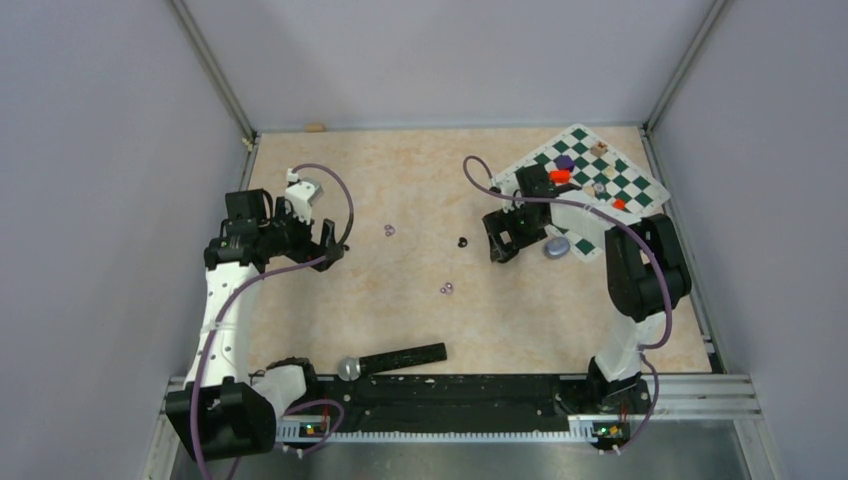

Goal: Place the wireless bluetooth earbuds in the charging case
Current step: Pick up the charging case at the center of the board.

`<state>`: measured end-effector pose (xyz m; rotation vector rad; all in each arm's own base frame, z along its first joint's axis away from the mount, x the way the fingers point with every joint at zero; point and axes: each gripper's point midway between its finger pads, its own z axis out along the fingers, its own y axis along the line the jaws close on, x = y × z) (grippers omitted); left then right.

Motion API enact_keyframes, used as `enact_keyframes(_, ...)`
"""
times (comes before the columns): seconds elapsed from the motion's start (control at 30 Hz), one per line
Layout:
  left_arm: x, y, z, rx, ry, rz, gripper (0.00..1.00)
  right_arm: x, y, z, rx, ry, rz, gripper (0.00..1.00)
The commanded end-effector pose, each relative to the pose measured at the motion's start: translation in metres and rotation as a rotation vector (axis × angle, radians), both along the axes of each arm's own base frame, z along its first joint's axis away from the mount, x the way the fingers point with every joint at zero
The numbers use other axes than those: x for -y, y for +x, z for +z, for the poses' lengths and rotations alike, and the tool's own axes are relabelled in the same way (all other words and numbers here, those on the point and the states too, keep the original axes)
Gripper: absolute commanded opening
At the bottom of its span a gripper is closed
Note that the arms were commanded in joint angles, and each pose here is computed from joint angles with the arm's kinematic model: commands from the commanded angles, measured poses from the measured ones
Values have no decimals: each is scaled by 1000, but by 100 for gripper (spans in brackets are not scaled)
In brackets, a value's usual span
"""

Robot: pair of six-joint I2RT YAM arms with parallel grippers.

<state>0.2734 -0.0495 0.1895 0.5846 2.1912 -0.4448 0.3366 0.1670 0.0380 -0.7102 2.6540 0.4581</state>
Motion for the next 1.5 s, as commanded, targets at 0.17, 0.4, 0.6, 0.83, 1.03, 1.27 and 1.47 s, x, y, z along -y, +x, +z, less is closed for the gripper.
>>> enact_keyframes(0.17, 2, 6, 21, 65, -2, -13, 99, -18, -17, 28, -63, 119, 130, 92)
enact_keyframes(0.4, 2, 6, 20, 64, -2, -14, 99, -36, -42, 48, -113, 259, 255, 92)
enact_keyframes(0.6, 3, 6, 21, 67, -5, -16, 99, -39, -47, 64, -80, 288, 325, 92)
enact_keyframes(0.83, 3, 6, 21, 66, -7, -20, 99, -27, -7, 94, 272, 209, 273, 91)
enact_keyframes(1.03, 3, 6, 21, 65, -6, -18, 99, -38, 2, 83, 292, 224, 228, 92)
enact_keyframes(1.27, 3, 6, 21, 64, -6, -15, 99, -49, 11, 54, 259, 192, 189, 92)
enact_keyframes(1.47, 2, 7, 20, 61, -4, -14, 99, -53, 6, 35, 192, 174, 208, 92)
